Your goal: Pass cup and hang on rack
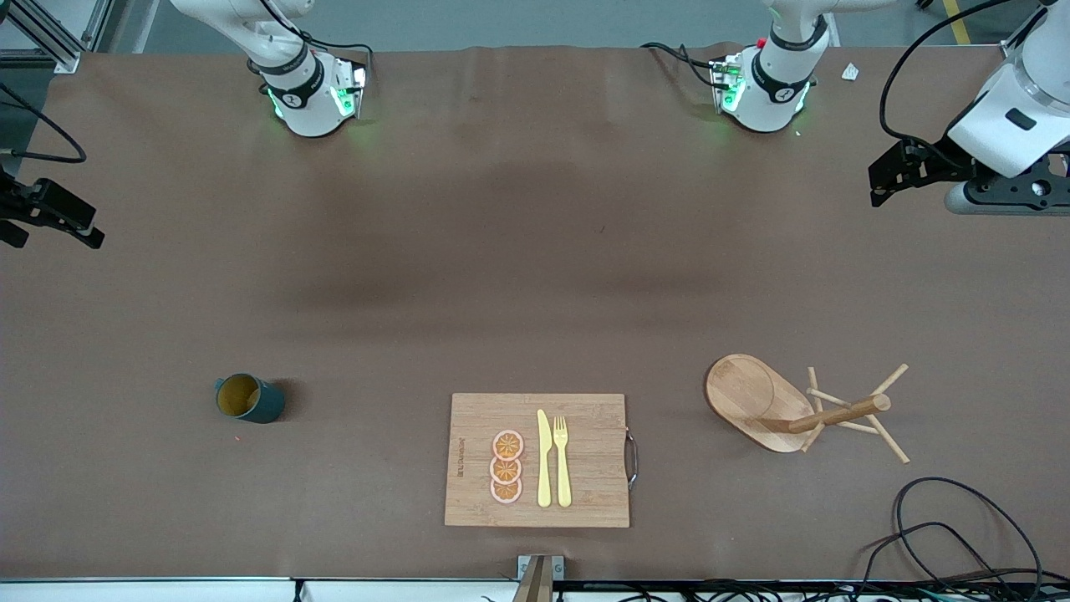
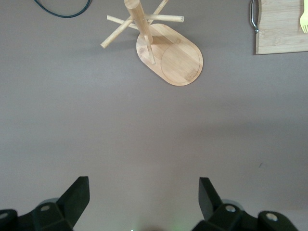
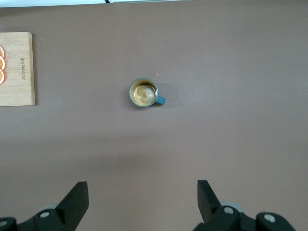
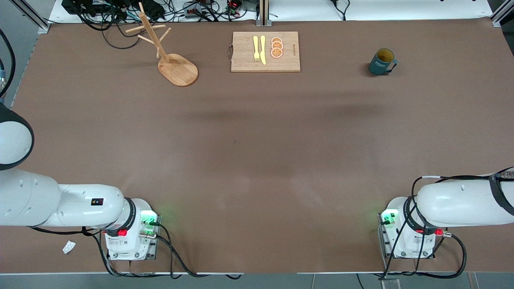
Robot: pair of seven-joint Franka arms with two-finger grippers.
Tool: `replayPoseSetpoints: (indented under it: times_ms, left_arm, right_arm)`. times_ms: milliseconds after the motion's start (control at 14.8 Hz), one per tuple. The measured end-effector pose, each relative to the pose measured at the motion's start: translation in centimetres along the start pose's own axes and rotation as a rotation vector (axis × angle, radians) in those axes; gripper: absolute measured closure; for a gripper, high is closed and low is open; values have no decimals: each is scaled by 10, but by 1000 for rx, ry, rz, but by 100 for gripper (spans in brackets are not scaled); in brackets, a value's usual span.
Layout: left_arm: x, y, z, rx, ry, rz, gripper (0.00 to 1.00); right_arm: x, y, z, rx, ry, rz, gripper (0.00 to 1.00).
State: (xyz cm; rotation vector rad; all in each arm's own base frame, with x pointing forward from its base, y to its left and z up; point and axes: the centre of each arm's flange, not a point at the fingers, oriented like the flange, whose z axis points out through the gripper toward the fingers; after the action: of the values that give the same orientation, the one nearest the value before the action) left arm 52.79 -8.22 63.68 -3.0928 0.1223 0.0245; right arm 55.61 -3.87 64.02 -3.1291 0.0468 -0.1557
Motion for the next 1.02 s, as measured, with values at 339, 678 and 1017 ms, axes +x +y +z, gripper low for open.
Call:
replayPoseSetpoints:
  times_ms: [339,678,1017]
  left_arm:
    - [1,-2,3,-6,-13,-6,0]
    - [4,-12,2,-9,-11,-25,0]
    - [5,-16,2,-10,-10,-32,0]
  right_arm:
    - [0,0,0,0,-3,-4,0]
    - [0,0,0,0,-3,-5,0]
    - [0,-1,-2,0,2,-7,0]
